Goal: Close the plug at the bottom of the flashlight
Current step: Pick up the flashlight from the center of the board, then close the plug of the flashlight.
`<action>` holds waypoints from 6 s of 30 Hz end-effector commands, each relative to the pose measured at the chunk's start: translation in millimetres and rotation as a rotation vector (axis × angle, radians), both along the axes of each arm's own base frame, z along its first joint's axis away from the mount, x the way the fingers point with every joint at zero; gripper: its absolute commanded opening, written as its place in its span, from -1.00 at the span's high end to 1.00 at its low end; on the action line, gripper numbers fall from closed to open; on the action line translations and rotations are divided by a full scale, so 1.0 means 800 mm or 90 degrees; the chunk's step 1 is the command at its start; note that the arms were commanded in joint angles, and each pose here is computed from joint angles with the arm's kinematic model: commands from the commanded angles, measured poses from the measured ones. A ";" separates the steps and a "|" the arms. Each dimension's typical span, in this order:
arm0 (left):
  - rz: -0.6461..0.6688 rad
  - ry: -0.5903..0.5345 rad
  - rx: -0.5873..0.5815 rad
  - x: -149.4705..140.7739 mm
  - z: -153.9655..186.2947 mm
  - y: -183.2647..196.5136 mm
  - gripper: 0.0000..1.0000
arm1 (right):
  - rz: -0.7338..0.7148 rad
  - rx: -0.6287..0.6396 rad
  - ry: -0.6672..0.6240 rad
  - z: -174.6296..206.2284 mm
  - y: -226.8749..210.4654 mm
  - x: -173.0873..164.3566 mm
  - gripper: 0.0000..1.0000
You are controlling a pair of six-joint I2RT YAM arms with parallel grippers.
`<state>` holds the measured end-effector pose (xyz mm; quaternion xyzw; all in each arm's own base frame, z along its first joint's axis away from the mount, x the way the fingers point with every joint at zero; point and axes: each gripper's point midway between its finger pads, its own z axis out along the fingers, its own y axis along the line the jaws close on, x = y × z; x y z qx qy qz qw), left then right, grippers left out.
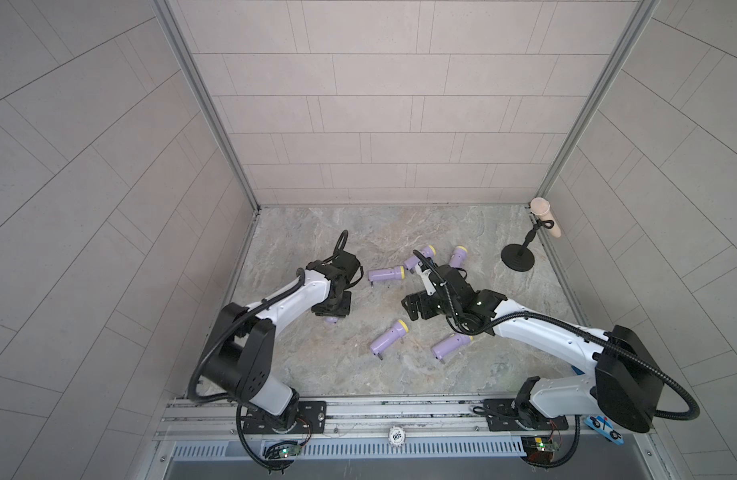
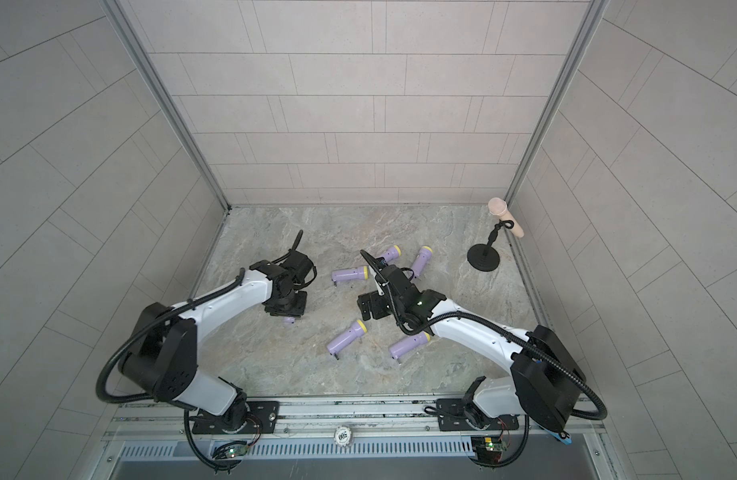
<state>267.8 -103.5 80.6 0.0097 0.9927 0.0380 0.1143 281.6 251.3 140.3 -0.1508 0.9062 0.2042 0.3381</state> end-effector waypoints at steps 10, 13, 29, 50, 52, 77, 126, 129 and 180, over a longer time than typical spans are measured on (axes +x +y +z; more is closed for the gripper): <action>0.078 -0.291 -0.340 0.068 0.157 -0.077 1.00 | -0.066 0.103 -0.138 0.113 -0.037 -0.009 -0.99; 0.066 -0.362 -0.411 0.084 0.196 -0.092 1.00 | -0.059 0.106 -0.132 0.121 -0.038 -0.015 -1.00; 0.062 -0.536 -0.753 0.132 0.285 -0.152 1.00 | -0.121 0.343 -0.124 0.183 -0.026 -0.016 -0.99; 0.151 -0.381 -1.028 0.161 0.225 -0.202 1.00 | -0.182 0.675 0.006 0.189 0.009 0.017 -1.00; 0.146 -0.377 -1.007 0.157 0.221 -0.203 1.00 | -0.184 0.687 0.010 0.183 0.010 0.021 -1.00; 0.124 -0.361 -1.030 0.142 0.239 -0.220 1.00 | -0.151 0.887 0.027 0.138 0.017 0.074 -1.00; 0.137 -0.324 -1.107 0.139 0.231 -0.225 1.00 | -0.115 0.904 -0.001 0.165 0.030 0.108 -0.58; 0.136 -0.324 -1.115 0.140 0.233 -0.225 1.00 | -0.118 0.902 -0.002 0.163 0.029 0.110 -0.53; 0.153 -0.305 -1.143 0.142 0.228 -0.227 1.00 | -0.118 0.905 -0.003 0.166 0.027 0.113 -0.05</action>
